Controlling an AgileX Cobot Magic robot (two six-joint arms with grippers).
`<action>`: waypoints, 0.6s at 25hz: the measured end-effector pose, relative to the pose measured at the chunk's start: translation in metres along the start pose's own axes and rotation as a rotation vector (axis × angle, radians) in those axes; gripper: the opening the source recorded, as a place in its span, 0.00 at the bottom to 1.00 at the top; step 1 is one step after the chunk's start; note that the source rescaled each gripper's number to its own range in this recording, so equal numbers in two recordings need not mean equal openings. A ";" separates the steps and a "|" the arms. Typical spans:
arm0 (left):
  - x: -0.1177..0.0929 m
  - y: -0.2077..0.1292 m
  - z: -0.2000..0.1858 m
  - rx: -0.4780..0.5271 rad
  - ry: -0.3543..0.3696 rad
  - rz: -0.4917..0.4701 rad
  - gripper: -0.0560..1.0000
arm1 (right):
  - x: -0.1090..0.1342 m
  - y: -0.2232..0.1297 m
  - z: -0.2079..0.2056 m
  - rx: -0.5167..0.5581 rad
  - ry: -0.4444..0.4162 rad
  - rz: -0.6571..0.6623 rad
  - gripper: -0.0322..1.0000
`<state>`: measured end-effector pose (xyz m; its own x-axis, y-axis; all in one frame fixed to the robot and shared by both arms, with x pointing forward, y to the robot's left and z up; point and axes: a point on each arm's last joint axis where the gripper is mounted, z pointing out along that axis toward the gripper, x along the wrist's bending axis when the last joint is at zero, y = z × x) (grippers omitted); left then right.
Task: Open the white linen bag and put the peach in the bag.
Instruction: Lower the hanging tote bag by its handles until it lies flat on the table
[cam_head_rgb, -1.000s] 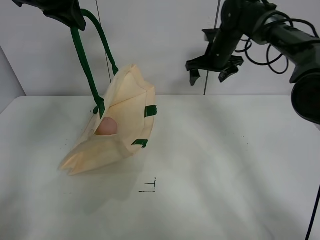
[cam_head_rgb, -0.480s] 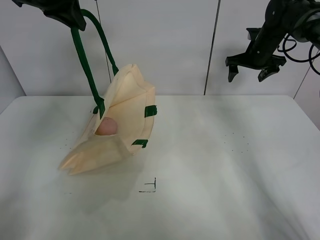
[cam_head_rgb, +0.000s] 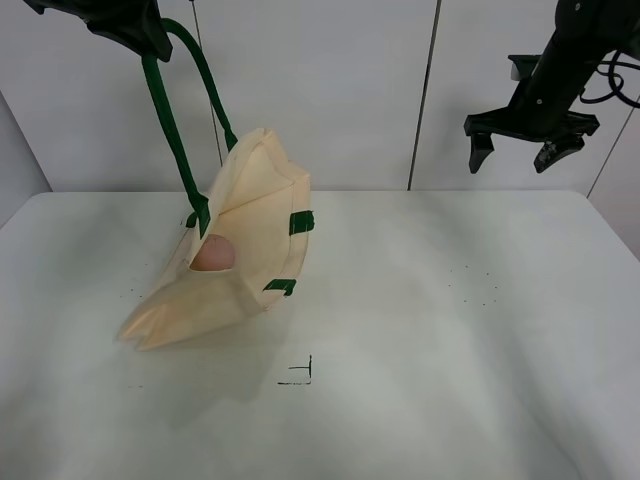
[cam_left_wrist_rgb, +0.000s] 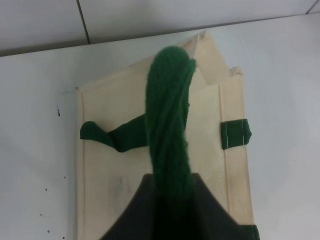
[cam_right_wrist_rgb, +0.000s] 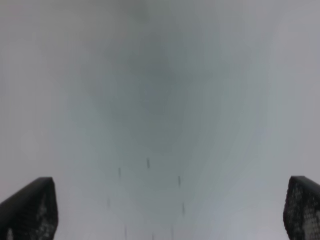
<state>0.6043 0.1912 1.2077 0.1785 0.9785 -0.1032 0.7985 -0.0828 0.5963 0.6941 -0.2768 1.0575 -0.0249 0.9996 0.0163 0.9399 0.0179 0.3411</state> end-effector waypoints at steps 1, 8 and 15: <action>0.000 0.000 0.000 0.000 0.000 0.000 0.05 | 0.000 -0.010 -0.006 0.020 -0.001 0.000 1.00; 0.000 0.000 0.000 0.000 0.000 0.000 0.05 | -0.002 -0.101 -0.050 0.135 -0.003 0.001 1.00; 0.000 0.000 0.000 0.000 0.000 0.000 0.05 | -0.005 -0.212 -0.097 0.134 -0.003 0.001 1.00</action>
<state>0.6043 0.1912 1.2077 0.1785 0.9785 -0.1032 0.7985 -0.0828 0.5963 0.4622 -0.2875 1.0761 -0.0229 0.9996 0.0134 0.9769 0.0196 0.2128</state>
